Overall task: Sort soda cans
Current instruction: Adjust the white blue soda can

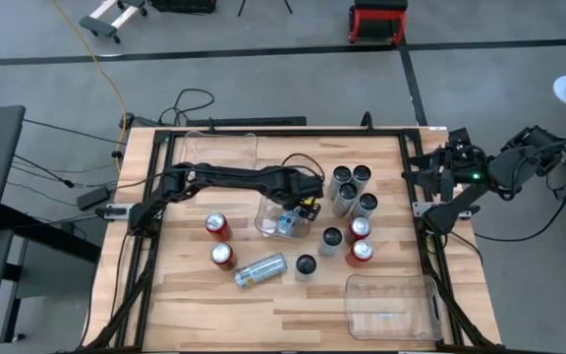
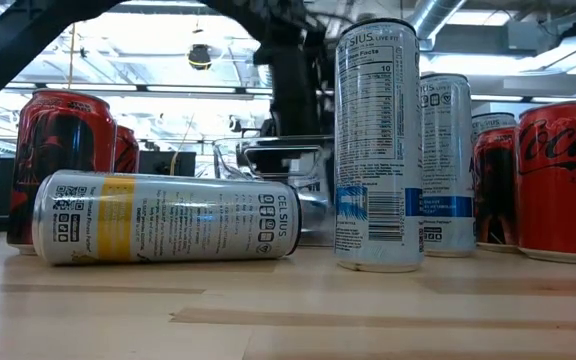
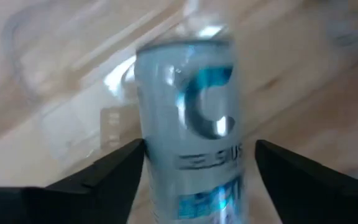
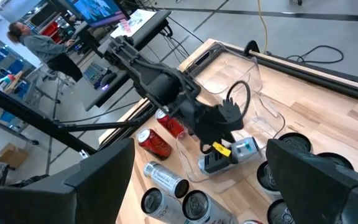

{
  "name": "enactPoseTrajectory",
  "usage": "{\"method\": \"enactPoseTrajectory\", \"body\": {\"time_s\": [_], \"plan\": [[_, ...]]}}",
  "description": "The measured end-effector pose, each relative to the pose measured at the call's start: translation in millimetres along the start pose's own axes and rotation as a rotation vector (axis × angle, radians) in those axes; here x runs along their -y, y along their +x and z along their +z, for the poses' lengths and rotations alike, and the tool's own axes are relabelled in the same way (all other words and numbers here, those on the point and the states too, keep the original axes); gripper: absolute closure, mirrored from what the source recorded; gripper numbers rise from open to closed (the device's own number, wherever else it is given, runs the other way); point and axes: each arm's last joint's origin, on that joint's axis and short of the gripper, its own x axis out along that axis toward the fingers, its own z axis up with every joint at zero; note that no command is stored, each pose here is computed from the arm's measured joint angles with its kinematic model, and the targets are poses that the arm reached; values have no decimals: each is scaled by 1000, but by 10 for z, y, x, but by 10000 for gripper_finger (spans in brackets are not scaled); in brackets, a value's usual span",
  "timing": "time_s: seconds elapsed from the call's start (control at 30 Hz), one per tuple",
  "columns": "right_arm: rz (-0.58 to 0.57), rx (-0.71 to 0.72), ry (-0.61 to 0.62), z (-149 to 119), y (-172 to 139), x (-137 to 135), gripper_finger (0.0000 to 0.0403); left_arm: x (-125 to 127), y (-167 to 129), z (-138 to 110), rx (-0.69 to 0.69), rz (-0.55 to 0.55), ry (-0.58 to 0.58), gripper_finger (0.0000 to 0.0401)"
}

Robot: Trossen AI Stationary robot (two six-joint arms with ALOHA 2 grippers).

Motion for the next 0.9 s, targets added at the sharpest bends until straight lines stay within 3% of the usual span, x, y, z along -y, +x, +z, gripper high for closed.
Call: {"method": "enactPoseTrajectory", "body": {"time_s": [0.13, 0.27, 0.37, 0.53, 0.9], "plan": [[0, 0, 0, 0, 0, 0, 20, -96, 196, -108, -32, 42, 15, 64], [0, 0, 1, 0, 0, 0, 20, -146, 254, -173, -48, 65, 24, 60], [0, 0, 1, 0, 0, 0, 20, -131, 253, -193, -42, 67, 32, 80], [0, 0, 1, 0, 0, 0, 20, -56, 196, -172, -4, 56, 37, 162], [-1, 1, -6, -2, 5, -6, 20, 201, -206, 46, 103, -53, 94, 162]]}}
